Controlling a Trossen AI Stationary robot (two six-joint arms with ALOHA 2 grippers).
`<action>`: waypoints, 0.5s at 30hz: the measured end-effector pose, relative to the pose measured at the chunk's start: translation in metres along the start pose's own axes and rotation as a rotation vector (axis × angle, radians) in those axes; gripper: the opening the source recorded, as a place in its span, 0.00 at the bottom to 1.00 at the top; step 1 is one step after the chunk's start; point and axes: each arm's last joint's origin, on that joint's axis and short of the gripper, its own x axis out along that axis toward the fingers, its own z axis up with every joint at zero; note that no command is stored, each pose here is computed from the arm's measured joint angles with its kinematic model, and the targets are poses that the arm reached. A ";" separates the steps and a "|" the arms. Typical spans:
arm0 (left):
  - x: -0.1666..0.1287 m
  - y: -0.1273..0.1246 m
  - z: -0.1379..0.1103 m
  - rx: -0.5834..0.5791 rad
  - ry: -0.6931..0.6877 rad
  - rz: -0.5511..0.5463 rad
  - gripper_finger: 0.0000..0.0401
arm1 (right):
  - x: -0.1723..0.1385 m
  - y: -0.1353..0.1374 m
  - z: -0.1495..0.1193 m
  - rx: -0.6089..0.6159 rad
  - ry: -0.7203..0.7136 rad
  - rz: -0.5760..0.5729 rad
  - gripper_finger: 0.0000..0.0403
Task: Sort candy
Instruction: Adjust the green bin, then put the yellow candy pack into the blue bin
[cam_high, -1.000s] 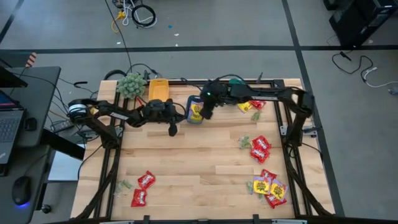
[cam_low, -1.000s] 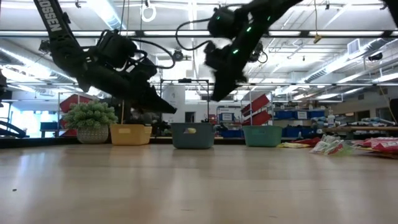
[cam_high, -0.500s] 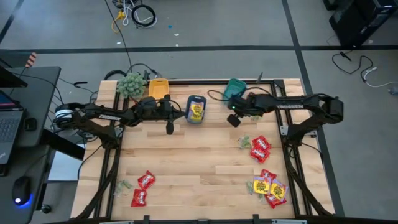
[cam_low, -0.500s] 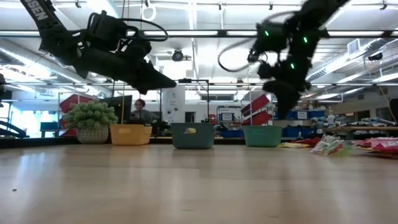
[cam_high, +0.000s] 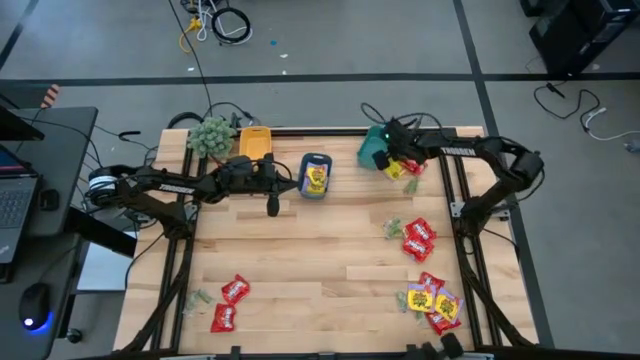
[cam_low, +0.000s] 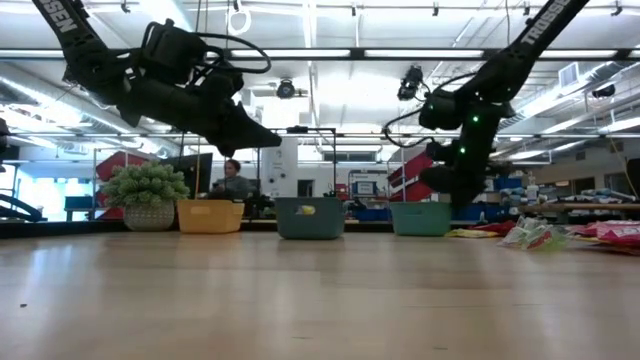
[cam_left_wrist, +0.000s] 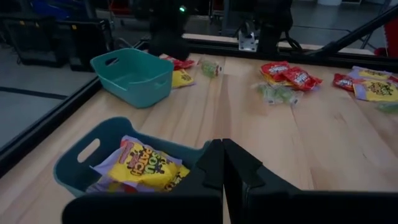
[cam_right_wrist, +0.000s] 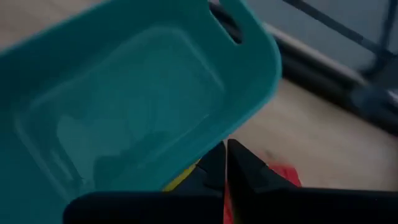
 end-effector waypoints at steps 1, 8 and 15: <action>0.000 0.000 0.000 0.000 0.000 0.000 0.00 | 0.001 0.000 0.005 -0.012 -0.022 0.028 0.01; 0.000 0.000 0.000 0.005 0.003 0.008 0.00 | -0.014 0.004 0.027 -0.133 -0.109 0.128 0.00; 0.000 0.000 -0.003 0.010 0.027 0.011 0.00 | -0.049 0.019 -0.008 -0.311 0.105 0.223 0.08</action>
